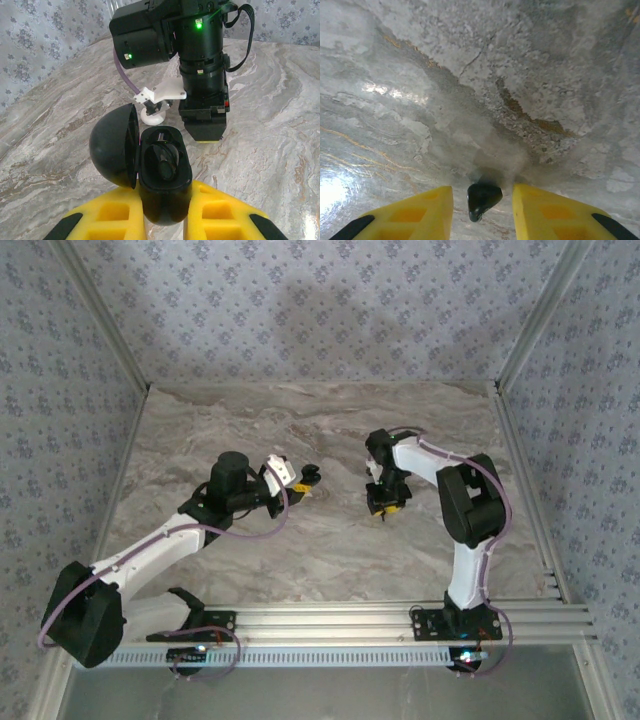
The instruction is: Insert the wireless bluetooth earbuds into the charging case
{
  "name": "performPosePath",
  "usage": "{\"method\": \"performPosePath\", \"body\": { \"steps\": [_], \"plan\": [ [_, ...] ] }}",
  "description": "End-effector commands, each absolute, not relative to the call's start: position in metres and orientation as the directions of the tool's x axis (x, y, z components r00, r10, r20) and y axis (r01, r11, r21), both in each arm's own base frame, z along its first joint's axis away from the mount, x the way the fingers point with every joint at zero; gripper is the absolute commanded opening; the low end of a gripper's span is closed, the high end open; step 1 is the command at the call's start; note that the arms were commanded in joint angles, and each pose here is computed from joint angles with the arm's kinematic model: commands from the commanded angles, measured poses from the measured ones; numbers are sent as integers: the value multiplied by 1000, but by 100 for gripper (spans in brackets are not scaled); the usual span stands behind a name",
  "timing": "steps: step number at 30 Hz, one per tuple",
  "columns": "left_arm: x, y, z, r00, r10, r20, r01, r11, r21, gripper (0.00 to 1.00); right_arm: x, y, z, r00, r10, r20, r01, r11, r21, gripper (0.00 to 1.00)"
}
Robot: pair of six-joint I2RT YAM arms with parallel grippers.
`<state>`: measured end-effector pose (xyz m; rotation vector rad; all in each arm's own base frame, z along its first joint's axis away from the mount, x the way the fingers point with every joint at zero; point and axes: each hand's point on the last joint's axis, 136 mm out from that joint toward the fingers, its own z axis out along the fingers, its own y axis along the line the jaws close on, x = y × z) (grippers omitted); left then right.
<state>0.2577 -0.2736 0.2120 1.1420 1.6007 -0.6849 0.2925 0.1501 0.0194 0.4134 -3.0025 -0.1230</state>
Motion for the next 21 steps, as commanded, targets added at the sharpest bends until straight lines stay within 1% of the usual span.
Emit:
{"method": "performPosePath", "body": {
  "steps": [1,4,10,16,19,21],
  "plan": [
    [256,-277,220,-31,328,-944,919,380,102,13,291,149,17,-957,-266,118,-258,963,75,36],
    [256,-276,220,-31,328,-944,918,384,103,13,289,146,13,-957,-261,129,-255,965,65,34],
    [257,-277,219,-36,329,-944,919,382,98,13,289,146,9,-960,-257,110,-251,966,62,30],
    [257,-277,213,-48,327,-944,918,387,87,13,295,148,19,-973,-231,22,-229,971,73,27],
    [259,-278,209,-55,328,-943,916,392,83,13,303,150,28,-976,-213,-52,-217,973,81,26],
    [262,-277,205,-62,325,-944,912,403,79,13,297,148,25,-979,-191,-70,-197,977,87,26]
  ]
}}
